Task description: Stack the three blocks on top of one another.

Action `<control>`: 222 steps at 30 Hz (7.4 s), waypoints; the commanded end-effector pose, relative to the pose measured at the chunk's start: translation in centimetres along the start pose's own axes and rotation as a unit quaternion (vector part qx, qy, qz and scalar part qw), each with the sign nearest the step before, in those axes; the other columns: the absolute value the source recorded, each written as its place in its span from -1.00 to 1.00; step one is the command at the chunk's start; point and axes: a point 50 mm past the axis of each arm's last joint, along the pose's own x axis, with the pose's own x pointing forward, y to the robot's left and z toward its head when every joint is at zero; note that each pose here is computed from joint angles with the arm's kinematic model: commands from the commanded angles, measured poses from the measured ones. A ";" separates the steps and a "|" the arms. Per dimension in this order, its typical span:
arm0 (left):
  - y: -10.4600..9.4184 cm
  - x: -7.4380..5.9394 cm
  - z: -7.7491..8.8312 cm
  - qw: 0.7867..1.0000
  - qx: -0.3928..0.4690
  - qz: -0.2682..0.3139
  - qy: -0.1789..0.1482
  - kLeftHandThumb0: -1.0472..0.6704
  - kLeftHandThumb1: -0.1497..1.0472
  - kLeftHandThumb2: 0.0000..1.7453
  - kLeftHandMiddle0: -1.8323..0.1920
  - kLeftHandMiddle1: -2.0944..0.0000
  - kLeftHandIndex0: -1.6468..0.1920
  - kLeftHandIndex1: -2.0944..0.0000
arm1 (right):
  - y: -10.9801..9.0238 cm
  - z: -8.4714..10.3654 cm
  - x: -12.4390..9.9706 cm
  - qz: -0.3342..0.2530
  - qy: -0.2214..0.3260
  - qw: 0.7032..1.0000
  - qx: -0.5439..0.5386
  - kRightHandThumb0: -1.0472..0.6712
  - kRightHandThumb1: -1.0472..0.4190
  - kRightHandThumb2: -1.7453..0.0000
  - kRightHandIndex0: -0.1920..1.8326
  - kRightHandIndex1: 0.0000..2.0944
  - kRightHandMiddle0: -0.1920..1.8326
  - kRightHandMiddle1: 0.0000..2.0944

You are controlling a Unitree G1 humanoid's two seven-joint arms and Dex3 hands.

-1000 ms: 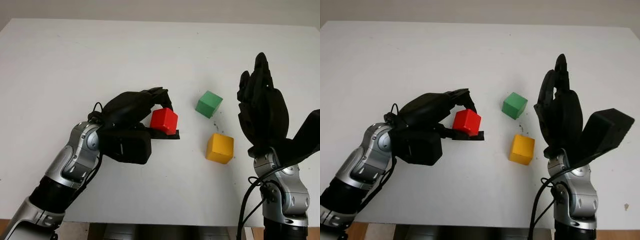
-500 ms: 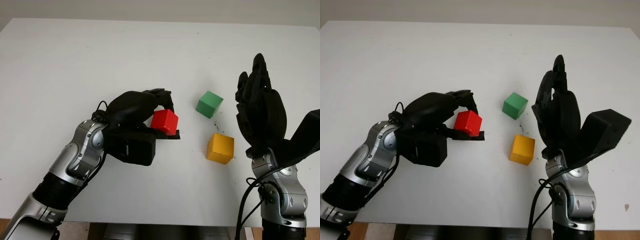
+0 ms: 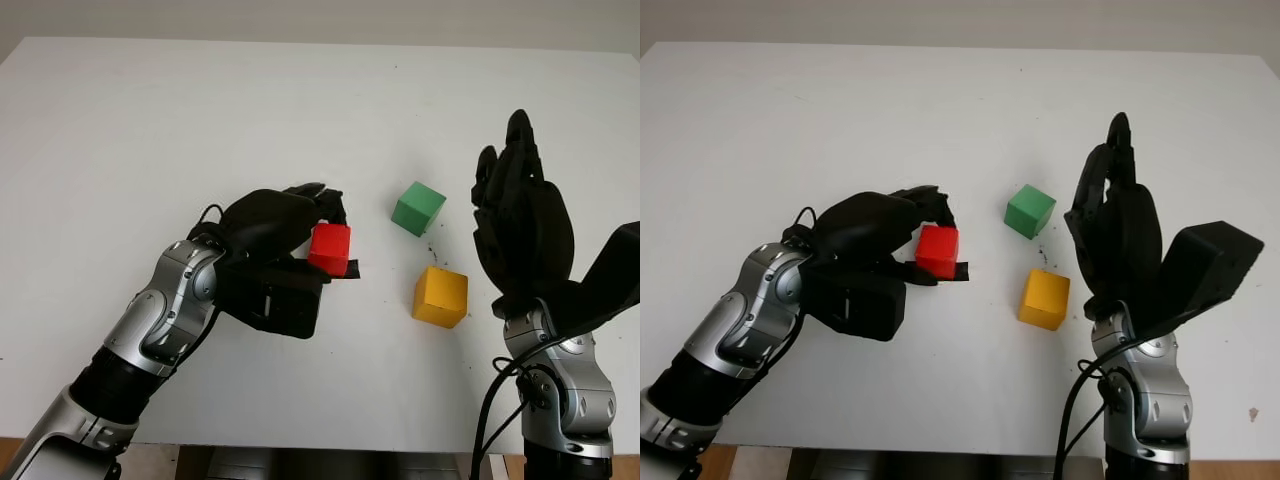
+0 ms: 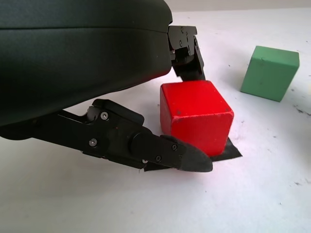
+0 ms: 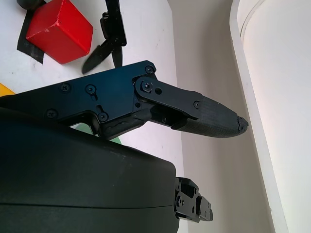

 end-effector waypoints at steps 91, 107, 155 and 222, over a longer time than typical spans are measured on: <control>-4.5 -7.1 -9.5 0.781 -0.505 0.361 0.069 -0.71 1.00 -0.22 1.00 1.00 1.00 0.98 | -4.0 -1.0 -7.3 0.086 0.085 0.872 -0.474 -0.25 -0.73 0.94 -0.66 -0.92 -0.19 -0.82; -4.5 -7.1 -9.4 0.773 -0.506 0.376 0.073 -0.74 1.00 -0.26 1.00 0.99 0.99 0.96 | -4.1 -0.4 -7.1 0.123 0.100 0.844 -0.512 -0.08 -0.89 0.94 -0.60 -0.94 -0.34 -0.06; -5.7 -6.1 -7.7 0.775 -0.492 0.386 0.091 -0.75 1.00 -0.29 0.97 0.95 0.94 0.95 | 1.5 6.5 7.1 0.233 0.010 0.922 -0.310 -0.18 -0.90 0.92 -0.59 -1.00 -0.61 0.69; -5.7 -6.6 -7.5 0.779 -0.483 0.384 0.105 -0.74 1.00 -0.31 0.96 0.95 0.91 0.94 | 4.6 -2.1 5.2 0.278 0.128 0.938 -0.165 -0.30 -0.85 0.94 -0.56 -0.94 -0.47 0.66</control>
